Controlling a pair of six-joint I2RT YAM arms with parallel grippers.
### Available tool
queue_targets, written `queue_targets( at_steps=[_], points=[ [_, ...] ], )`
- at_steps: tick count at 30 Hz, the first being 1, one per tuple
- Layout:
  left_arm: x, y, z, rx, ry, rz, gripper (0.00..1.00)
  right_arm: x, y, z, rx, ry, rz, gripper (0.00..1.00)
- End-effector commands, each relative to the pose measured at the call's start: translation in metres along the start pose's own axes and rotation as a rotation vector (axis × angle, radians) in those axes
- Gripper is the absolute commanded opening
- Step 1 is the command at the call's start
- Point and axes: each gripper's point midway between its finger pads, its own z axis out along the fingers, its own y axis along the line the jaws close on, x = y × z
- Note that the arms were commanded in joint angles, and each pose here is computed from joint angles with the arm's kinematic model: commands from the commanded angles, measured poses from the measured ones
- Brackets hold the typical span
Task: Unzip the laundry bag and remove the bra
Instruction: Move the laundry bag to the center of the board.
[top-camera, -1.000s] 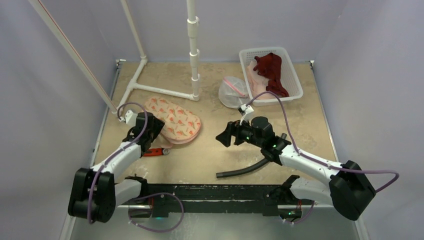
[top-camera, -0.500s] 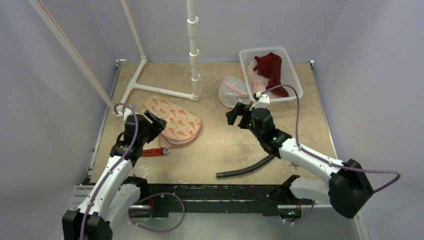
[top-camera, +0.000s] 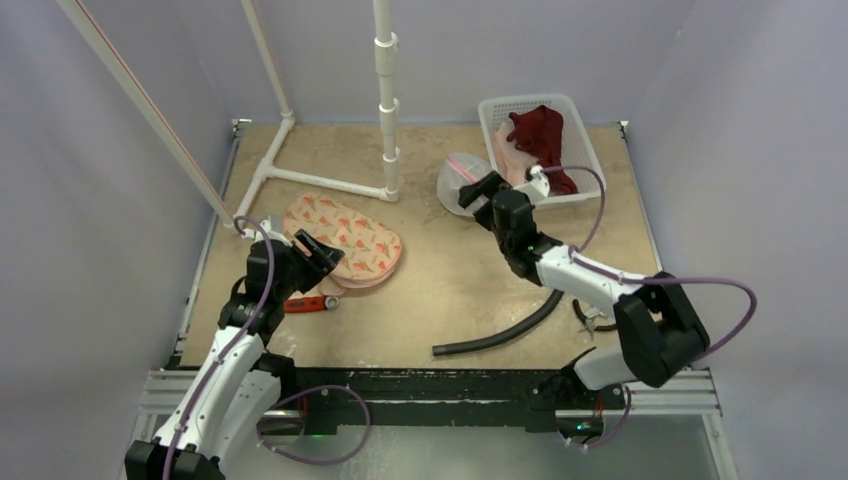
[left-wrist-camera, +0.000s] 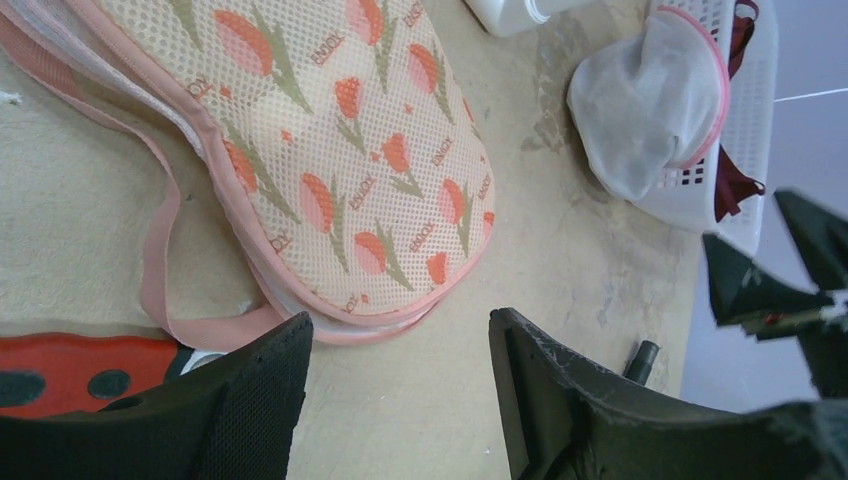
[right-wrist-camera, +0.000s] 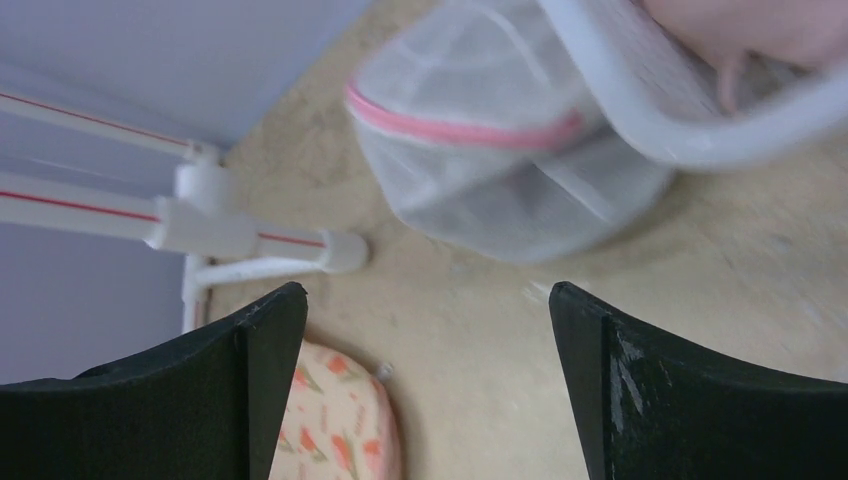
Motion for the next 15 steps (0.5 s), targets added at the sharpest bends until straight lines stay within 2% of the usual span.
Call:
queue_targets(
  at_steps=[1,4,8,11,15],
  points=[
    [-0.004,-0.01,-0.008,0.057,-0.017,0.033,0.63,-0.056,0.064,0.03,-0.055,-0.121,-0.093,0.91],
    [-0.004,-0.012,-0.013,0.068,-0.015,0.052,0.63,-0.062,0.082,0.053,-0.055,-0.122,-0.301,0.88],
    [-0.004,-0.014,-0.016,0.074,-0.016,0.079,0.63,-0.057,0.082,0.074,-0.048,-0.111,-0.523,0.87],
    [-0.002,-0.015,-0.015,0.081,0.0,0.082,0.63,-0.046,0.074,0.09,-0.031,-0.076,-0.639,0.82],
    [-0.001,-0.018,-0.013,0.095,0.014,0.093,0.63,-0.038,0.069,0.104,-0.023,-0.054,-0.718,0.74]
  ],
)
